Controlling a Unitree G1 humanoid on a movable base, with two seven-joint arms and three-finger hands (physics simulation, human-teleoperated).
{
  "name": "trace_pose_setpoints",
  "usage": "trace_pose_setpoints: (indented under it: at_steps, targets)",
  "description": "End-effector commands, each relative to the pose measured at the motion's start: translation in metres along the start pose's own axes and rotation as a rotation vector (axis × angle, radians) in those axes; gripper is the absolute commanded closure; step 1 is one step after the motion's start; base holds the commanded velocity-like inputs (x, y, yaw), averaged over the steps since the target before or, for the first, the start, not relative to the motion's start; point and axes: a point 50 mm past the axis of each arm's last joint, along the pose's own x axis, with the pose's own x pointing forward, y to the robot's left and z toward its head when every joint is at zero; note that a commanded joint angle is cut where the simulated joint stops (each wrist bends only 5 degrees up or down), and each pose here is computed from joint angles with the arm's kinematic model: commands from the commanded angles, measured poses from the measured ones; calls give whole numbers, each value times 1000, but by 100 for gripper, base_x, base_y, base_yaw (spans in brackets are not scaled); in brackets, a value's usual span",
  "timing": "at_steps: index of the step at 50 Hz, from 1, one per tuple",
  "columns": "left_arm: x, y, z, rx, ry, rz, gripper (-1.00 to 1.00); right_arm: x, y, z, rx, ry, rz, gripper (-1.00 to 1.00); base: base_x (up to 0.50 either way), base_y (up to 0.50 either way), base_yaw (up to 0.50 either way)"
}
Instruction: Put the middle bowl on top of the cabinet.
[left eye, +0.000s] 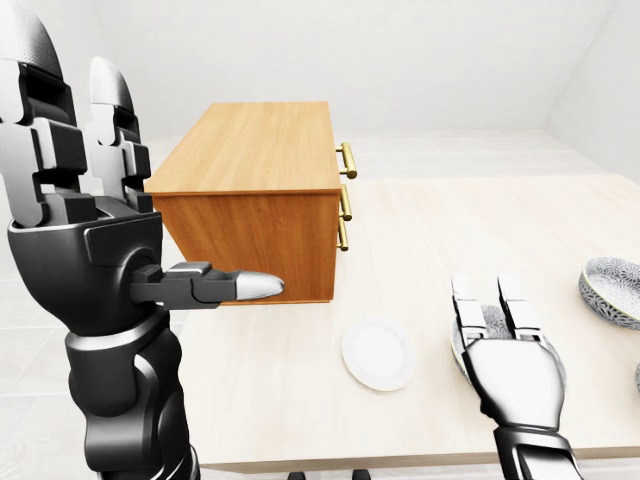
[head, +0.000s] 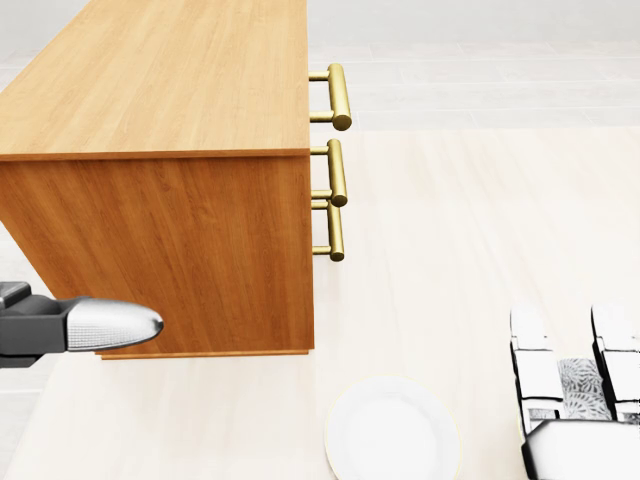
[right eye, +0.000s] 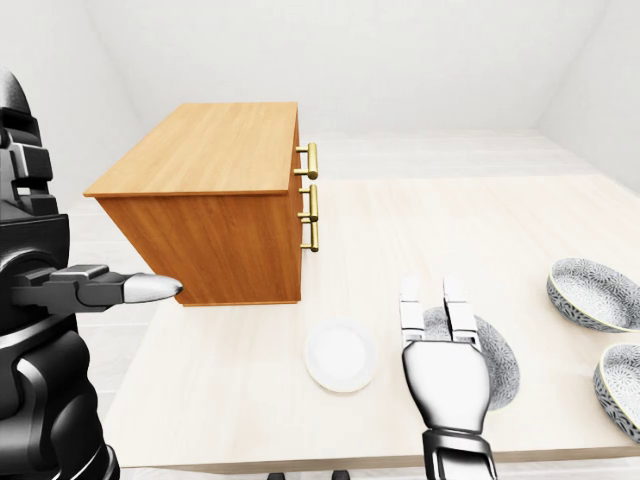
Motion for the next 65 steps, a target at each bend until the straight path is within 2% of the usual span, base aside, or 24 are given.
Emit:
trace_pose_setpoints:
  at_steps: [1,7,19,32,36,54,59,60,65]
  targets:
    - [5,0,0,5,-17,13,-100,-4,22,10,-7,-67,63,-100,0,0,0]
    - [5,0,-2,4,-7,11,-100,-6,23,8,-18,-76,64,-100,0,0,0]
    - [5,0,-2,6,-9,11,-100,-17,25,-11,146,14,72,-100,0,0,0]
    - [4,0,-1,9,-10,11,-100,-20,35,-21,89,88,90,-100,0,0,0]
    - [4,0,-1,12,-10,14,-100,-20,39,-18,53,79,96,-100,0,0,0]
    - [4,0,-1,12,-12,10,-100,-15,58,-12,53,43,122,-100,0,0,0]
    - [5,-1,0,12,-15,12,-100,-21,68,-15,3,32,154,-100,0,0,0]
    - [5,-1,-1,12,-12,11,-100,-23,69,-20,36,56,156,-100,0,0,0]
    - [5,-1,-2,14,-7,7,-100,-27,72,-27,16,75,166,-100,0,0,0]
